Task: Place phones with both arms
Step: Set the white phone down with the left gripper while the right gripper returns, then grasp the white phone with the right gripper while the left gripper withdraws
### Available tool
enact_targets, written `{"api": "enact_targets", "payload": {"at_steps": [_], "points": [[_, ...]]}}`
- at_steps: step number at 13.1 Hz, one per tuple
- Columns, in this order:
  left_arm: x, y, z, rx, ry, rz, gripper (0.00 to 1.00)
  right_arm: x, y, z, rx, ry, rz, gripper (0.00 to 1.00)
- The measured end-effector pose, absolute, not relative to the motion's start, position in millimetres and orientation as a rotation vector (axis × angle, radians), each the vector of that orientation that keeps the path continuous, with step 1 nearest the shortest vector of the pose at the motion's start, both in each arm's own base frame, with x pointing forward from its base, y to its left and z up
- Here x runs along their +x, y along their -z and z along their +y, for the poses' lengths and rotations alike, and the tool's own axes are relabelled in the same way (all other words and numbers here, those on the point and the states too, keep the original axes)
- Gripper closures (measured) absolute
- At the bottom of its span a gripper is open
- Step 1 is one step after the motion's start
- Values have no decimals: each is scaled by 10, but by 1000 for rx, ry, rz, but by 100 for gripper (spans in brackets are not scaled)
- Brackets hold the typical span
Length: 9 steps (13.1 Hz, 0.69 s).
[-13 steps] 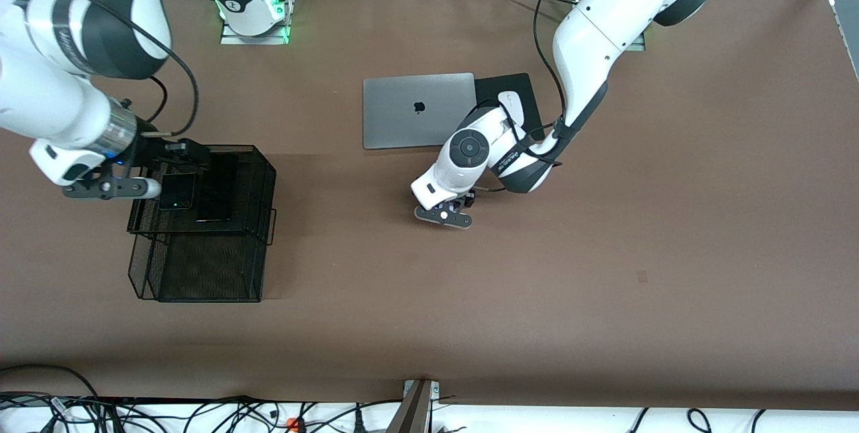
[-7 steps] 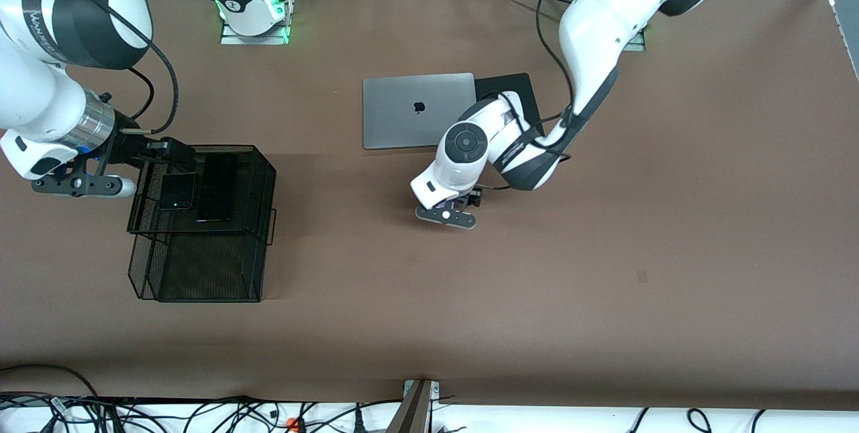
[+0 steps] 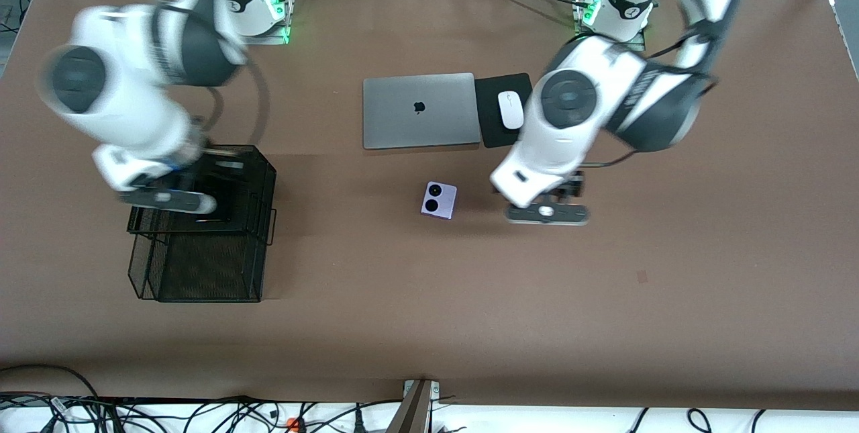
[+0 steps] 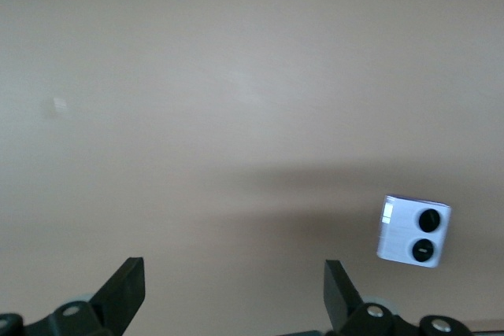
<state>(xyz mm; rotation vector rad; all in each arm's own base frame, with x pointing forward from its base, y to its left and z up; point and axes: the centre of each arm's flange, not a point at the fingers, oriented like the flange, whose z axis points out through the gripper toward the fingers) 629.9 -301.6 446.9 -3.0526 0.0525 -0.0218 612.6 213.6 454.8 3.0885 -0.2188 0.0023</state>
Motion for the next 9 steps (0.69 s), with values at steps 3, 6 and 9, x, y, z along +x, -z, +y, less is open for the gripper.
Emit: {"api": "enact_targets", "payload": {"at_steps": [3, 6, 9], "points": [[6428, -4939, -2242, -3066, 15, -13, 0, 5924, -3965, 3150, 3078, -40, -313, 0], [6412, -5318, -1278, -3079, -91, -127, 0, 5729, -3394, 3994, 3085, -123, -461, 0], [6303, -5688, -820, -3092, -67, -13, 0, 5623, -3113, 4720, 3085, -186, -620, 0]]}}
